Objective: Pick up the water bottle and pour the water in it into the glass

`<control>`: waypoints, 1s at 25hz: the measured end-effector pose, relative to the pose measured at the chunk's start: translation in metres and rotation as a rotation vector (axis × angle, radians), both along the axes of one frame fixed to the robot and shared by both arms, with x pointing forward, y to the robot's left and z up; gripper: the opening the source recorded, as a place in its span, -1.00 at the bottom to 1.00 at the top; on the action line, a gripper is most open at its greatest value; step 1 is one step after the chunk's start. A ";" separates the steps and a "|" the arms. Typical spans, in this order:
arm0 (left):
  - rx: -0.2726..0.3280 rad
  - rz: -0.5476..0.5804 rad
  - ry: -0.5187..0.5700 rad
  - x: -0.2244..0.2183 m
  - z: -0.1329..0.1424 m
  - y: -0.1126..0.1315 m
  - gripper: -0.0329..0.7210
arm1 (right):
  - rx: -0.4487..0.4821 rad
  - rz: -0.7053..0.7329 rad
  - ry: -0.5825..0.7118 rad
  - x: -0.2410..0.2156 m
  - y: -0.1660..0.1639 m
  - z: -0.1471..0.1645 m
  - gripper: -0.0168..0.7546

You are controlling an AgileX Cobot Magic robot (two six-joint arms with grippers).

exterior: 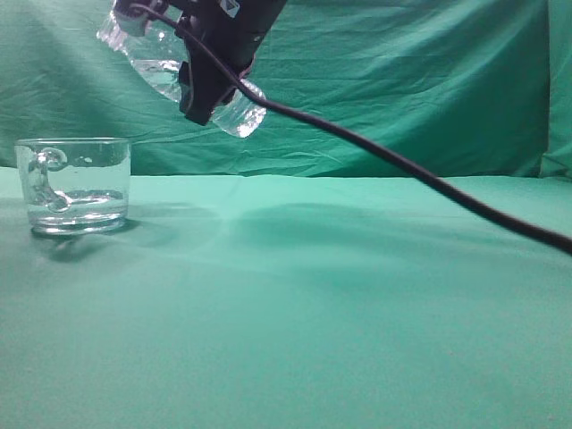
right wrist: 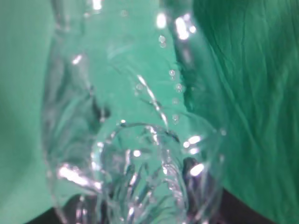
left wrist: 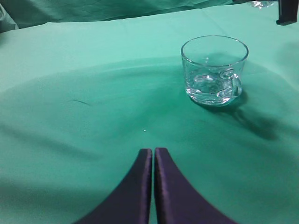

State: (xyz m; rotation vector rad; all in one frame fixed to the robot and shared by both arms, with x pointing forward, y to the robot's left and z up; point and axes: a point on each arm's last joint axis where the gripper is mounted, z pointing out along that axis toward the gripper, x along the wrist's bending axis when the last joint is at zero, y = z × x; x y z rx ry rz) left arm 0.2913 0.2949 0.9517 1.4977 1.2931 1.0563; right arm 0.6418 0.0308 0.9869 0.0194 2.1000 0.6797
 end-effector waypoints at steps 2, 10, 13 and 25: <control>0.000 0.000 0.000 0.000 0.000 0.000 -0.91 | 0.177 -0.117 0.114 0.000 -0.001 -0.001 -0.16; 0.000 0.000 0.000 0.000 0.000 0.000 -0.91 | 0.593 -0.511 0.360 -0.020 -0.023 0.060 -0.16; 0.000 0.000 0.000 0.000 0.000 0.000 -0.91 | 0.578 -0.561 0.442 -0.035 -0.034 0.083 -0.16; 0.000 0.000 0.000 0.000 0.000 0.000 -0.91 | 0.576 -0.465 0.647 -0.083 -0.086 0.130 -0.16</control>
